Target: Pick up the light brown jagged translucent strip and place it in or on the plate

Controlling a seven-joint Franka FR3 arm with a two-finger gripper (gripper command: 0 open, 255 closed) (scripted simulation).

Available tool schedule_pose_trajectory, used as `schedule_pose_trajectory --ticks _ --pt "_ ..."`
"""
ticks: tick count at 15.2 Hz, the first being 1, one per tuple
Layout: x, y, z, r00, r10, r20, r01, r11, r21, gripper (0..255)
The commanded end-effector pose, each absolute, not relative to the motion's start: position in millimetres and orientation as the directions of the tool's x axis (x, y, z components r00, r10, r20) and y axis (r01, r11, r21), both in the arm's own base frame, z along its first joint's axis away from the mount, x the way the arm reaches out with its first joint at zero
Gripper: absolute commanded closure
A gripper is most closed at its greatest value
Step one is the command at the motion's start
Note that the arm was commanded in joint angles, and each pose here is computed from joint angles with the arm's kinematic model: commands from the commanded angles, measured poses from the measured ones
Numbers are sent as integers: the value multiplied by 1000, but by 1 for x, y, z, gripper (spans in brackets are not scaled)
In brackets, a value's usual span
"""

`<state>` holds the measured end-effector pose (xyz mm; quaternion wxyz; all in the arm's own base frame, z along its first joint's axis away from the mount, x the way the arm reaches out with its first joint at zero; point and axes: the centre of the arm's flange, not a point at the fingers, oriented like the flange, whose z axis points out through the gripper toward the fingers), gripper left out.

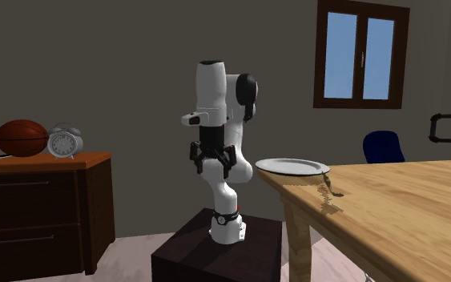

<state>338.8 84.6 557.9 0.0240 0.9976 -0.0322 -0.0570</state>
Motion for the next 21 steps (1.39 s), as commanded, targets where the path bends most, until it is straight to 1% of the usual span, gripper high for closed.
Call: schedule_pose_trajectory --ticks 1,21 --pt "348 106 561 993 -58 -101 -54 -998 35 0" --pt "408 327 626 999 32 20 34 -993 -112 0"
